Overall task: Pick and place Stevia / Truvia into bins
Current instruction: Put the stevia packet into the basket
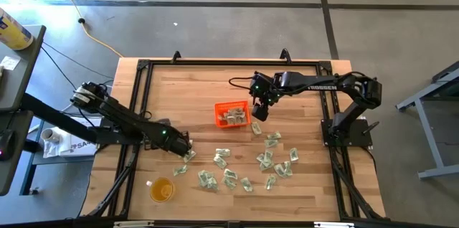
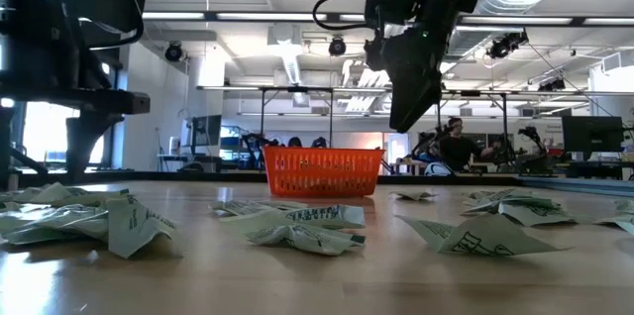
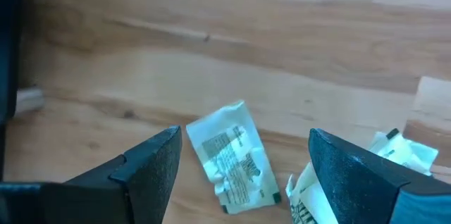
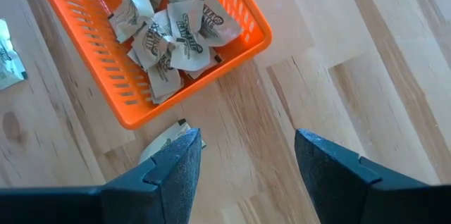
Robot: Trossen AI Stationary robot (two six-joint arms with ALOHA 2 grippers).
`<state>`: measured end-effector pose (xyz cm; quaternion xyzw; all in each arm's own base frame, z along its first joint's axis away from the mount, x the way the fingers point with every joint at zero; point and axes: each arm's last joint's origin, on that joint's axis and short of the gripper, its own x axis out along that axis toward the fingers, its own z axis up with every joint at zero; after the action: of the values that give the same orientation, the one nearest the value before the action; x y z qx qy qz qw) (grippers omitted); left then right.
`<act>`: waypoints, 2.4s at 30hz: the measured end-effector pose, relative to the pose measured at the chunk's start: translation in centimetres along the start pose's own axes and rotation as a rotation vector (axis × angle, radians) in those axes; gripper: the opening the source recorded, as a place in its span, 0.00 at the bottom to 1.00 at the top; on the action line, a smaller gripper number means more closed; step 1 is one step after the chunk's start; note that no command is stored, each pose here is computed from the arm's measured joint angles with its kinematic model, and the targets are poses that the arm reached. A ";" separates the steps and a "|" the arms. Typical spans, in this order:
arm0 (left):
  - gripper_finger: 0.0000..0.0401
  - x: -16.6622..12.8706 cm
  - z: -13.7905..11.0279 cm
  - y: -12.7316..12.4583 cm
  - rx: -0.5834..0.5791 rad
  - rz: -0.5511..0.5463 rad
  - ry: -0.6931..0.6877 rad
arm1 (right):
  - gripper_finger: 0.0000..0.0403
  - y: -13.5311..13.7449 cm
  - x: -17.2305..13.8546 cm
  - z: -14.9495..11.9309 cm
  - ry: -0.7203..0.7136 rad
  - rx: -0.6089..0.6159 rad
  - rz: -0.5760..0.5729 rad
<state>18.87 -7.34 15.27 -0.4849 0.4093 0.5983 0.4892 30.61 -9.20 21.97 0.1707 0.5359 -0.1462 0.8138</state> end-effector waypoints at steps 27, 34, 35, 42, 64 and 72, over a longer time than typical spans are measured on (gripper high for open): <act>0.09 2.3 1.1 -0.8 0.189 -0.067 -0.043 | 0.55 -0.1 0.0 -0.3 0.032 -0.008 -0.036; 0.10 1.4 5.8 -3.4 0.277 -0.246 -0.241 | 0.55 -0.5 -0.1 -1.0 0.092 0.050 -0.127; 0.12 1.2 6.6 -4.1 0.307 -0.296 -0.242 | 0.55 -0.5 -0.1 -1.2 0.104 0.054 -0.142; 0.08 -1.2 12.3 -9.9 0.528 -0.883 -0.294 | 0.55 -0.9 -0.3 -1.9 0.161 0.106 -0.254; 0.24 -1.2 12.8 -15.5 0.833 -0.969 -0.281 | 0.55 -0.9 -0.3 -1.7 0.137 0.125 -0.240; 0.58 -2.4 12.8 -15.8 0.858 -0.994 -0.200 | 0.55 -0.6 -0.2 -1.8 0.157 0.129 -0.163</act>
<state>32.25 7.51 19.91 -0.3203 0.2914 0.1275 0.8923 28.79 -8.98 21.43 0.1893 0.5997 -0.2323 0.7420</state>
